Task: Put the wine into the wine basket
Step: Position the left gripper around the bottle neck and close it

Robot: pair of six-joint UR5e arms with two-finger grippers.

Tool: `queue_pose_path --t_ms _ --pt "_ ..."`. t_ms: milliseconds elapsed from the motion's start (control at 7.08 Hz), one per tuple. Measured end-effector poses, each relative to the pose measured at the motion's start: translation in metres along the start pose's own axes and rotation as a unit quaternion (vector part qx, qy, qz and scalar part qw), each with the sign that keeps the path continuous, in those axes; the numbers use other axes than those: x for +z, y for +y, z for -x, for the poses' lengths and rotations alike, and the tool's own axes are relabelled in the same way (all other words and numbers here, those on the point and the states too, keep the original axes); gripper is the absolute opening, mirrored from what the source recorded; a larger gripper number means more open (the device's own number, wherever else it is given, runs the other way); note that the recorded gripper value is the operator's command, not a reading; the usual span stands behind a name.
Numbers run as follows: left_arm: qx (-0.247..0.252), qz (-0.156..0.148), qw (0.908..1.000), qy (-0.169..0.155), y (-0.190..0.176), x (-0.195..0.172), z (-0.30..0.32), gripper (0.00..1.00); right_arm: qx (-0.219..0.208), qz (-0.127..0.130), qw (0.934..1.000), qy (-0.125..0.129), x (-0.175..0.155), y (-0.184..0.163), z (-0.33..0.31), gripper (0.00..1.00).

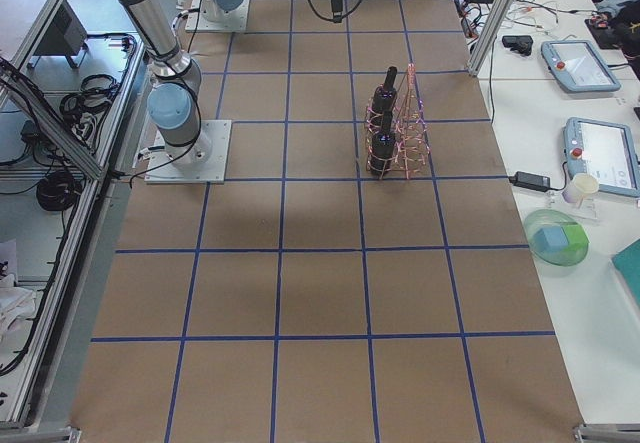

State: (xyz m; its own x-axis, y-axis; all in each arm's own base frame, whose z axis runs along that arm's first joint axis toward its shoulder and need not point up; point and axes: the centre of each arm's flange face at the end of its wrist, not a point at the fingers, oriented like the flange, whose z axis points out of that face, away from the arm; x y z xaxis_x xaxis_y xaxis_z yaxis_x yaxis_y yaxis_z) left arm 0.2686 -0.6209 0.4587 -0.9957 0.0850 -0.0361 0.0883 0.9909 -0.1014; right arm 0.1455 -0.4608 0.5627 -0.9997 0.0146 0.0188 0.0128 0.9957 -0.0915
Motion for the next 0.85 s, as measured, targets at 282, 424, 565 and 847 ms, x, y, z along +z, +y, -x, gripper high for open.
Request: queue_pose_path --t_ms 282,424,565,847 --pt "-0.019 -0.008 0.9995 0.022 -0.005 0.033 0.026 0.98 0.000 0.000 1.0000 0.000 0.000 0.000 0.000 1.00" --pt "-0.024 -0.007 0.9994 0.024 -0.007 0.044 0.034 0.98 0.000 0.000 1.0000 0.000 0.000 0.000 0.000 1.00" --pt "-0.026 -0.006 0.9993 0.026 -0.008 0.053 0.038 0.98 0.000 0.000 1.0000 0.000 0.000 0.000 0.000 1.00" --pt "-0.032 0.001 0.9991 0.029 -0.008 0.065 0.040 0.97 0.005 -0.001 1.0000 -0.001 0.000 0.000 0.000 1.00"
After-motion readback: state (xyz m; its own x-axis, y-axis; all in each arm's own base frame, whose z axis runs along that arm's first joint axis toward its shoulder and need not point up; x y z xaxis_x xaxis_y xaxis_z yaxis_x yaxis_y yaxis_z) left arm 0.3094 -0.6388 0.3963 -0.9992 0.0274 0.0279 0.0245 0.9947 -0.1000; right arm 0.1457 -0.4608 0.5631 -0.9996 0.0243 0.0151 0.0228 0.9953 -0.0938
